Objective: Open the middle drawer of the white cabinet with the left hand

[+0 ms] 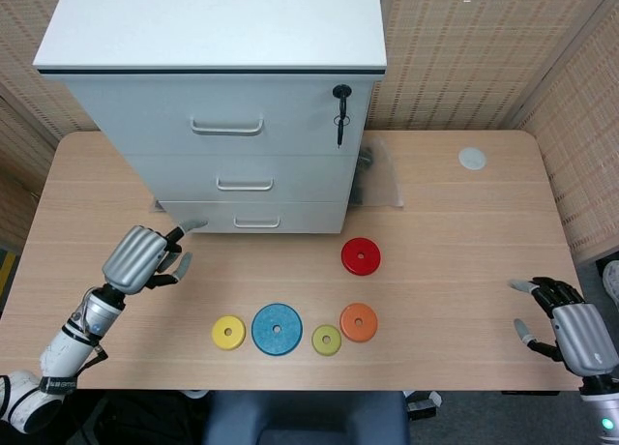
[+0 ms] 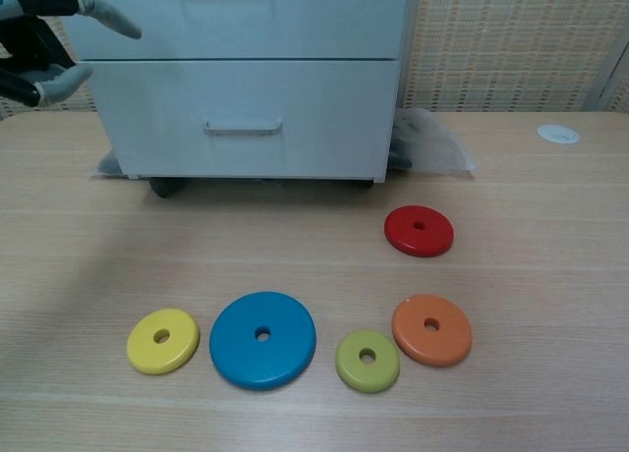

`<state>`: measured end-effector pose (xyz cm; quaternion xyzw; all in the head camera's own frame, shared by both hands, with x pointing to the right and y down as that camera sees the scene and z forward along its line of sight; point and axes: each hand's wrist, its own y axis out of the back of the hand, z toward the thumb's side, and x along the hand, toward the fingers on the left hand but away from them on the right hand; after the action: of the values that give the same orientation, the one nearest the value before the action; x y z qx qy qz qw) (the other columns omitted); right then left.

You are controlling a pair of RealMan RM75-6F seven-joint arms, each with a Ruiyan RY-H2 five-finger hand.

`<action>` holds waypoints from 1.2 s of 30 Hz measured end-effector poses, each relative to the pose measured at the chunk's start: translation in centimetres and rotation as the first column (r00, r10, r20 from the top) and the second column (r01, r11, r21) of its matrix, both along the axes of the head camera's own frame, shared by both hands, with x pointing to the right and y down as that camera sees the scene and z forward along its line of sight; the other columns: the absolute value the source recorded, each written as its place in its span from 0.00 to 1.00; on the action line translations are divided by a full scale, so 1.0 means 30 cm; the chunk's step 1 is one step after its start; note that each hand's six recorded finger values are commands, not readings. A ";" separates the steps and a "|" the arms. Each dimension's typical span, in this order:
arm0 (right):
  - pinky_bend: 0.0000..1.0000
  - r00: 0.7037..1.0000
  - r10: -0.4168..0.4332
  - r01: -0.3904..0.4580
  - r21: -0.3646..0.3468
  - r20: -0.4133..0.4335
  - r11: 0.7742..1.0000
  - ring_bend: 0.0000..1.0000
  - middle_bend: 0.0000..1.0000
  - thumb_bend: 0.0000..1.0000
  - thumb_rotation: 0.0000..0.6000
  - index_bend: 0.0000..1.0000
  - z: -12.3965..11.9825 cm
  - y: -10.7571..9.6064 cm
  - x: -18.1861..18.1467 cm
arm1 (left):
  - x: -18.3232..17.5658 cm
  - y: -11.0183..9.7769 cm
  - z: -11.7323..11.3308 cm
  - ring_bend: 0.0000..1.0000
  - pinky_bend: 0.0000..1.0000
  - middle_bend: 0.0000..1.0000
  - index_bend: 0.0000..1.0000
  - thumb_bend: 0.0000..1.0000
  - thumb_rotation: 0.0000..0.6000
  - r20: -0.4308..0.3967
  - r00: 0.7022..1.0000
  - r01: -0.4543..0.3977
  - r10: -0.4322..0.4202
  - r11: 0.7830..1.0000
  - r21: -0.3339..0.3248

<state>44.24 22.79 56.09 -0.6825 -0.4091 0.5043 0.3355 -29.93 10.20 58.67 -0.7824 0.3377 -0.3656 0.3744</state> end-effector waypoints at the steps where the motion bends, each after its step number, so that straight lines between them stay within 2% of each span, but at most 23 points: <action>1: 0.21 1.000 0.001 -0.001 0.000 -0.001 1.000 0.20 0.33 0.33 1.00 0.25 0.000 0.000 0.001 | 0.012 -0.020 -0.007 0.93 1.00 0.92 0.16 0.55 1.00 -0.013 1.000 0.007 -0.007 1.000 0.007; 7: 0.21 1.000 0.007 -0.007 -0.006 -0.004 1.000 0.20 0.33 0.33 1.00 0.25 0.007 -0.002 0.008 | 0.075 -0.084 -0.042 0.94 1.00 0.93 0.16 0.55 1.00 -0.077 0.997 0.019 -0.018 1.000 0.016; 13: 0.21 1.000 0.017 -0.017 -0.012 -0.008 1.000 0.20 0.33 0.33 1.00 0.25 0.016 -0.002 0.021 | 0.128 -0.123 -0.065 0.95 1.00 0.94 0.16 0.55 1.00 -0.100 0.995 -0.002 0.004 1.000 0.019; 25: 0.21 0.999 0.037 -0.037 -0.018 -0.011 0.999 0.20 0.33 0.33 1.00 0.25 0.024 0.008 0.044 | 0.217 -0.198 -0.071 0.95 1.00 0.94 0.16 0.55 1.00 -0.088 0.996 -0.019 0.016 0.999 -0.038; 36: 0.21 0.998 0.054 -0.054 -0.017 -0.015 0.998 0.20 0.33 0.33 1.00 0.25 0.022 0.019 0.067 | 0.240 -0.216 -0.049 0.95 1.00 0.94 0.18 0.55 1.00 -0.064 0.998 -0.020 0.016 0.998 -0.061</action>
<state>46.26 23.35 56.75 -0.6702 -0.4205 0.5218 0.3189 -22.73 3.71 57.20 -0.8078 0.3309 -0.3474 0.3426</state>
